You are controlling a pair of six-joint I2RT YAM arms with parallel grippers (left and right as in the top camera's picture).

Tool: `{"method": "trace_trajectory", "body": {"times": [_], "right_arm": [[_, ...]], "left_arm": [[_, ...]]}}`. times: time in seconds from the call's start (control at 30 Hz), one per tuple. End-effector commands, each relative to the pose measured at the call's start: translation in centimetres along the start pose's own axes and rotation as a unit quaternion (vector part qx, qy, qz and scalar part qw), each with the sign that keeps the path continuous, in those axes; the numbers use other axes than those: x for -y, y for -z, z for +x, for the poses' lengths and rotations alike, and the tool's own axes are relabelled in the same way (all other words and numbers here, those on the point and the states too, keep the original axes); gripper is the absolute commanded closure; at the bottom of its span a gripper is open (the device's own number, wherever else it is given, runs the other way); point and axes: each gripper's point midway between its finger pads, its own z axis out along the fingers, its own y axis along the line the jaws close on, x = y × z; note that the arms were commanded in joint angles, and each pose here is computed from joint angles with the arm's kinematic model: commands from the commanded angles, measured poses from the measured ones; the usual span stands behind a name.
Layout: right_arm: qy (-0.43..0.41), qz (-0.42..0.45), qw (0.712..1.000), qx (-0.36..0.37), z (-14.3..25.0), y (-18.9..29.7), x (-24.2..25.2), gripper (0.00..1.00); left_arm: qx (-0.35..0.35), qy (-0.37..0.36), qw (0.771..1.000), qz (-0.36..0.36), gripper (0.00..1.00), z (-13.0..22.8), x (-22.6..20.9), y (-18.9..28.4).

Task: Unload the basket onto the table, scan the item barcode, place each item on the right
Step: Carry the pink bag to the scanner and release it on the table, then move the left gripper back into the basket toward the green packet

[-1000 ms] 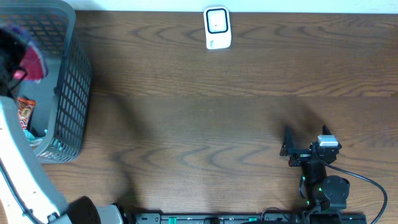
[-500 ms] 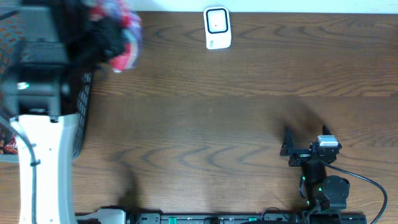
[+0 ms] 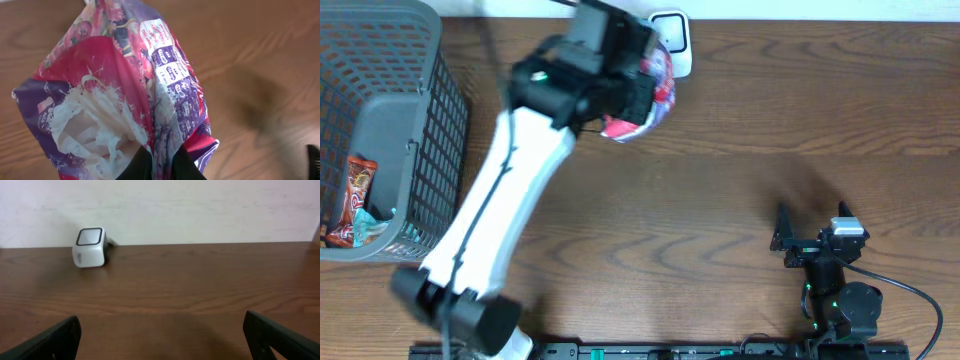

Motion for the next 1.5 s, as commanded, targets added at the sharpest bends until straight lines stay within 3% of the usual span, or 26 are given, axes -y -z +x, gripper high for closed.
{"method": "trace_trajectory", "body": {"times": [0.0, 0.3, 0.37, 0.43, 0.47, 0.57, 0.87, 1.1, 1.47], "right_arm": [[0.007, 0.003, 1.000, 0.000, 0.1, 0.0, 0.1, 0.01], [0.007, 0.003, 1.000, 0.000, 0.1, 0.0, 0.1, 0.01], [0.007, 0.003, 1.000, 0.000, 0.1, 0.0, 0.1, 0.01], [0.007, 0.003, 1.000, 0.000, 0.1, 0.0, 0.1, 0.01], [0.007, 0.003, 1.000, 0.000, 0.1, 0.0, 0.1, 0.01], [0.007, 0.003, 1.000, 0.000, 0.1, 0.0, 0.1, 0.01], [0.007, 0.003, 1.000, 0.000, 0.1, 0.0, 0.1, 0.01], [0.007, 0.003, 1.000, 0.000, 0.1, 0.0, 0.1, 0.01], [0.007, 0.003, 1.000, 0.000, 0.1, 0.0, 0.1, 0.01]], "left_arm": [[-0.033, -0.026, 0.999, 0.008, 0.93, 0.8, 0.5, -3.5], [-0.091, -0.023, 0.996, 0.010, 0.89, 2.9, -0.2, -12.3], [-0.099, -0.022, 0.995, 0.009, 0.52, 3.3, -0.4, -13.3], [-0.102, -0.021, 0.995, 0.009, 0.21, 3.5, -0.5, -13.6], [-0.102, -0.021, 0.995, 0.009, 0.13, 3.4, -0.5, -13.6], [-0.088, -0.022, 0.996, 0.009, 0.02, 2.6, -0.4, -12.8], [0.008, -0.016, 1.000, 0.000, 0.01, -2.0, -1.5, -5.0], [0.089, 0.017, 0.995, -0.040, 0.01, -4.4, -5.8, 2.9], [0.211, 0.179, 0.944, -0.180, 0.00, -3.7, -17.5, 16.4]]}}
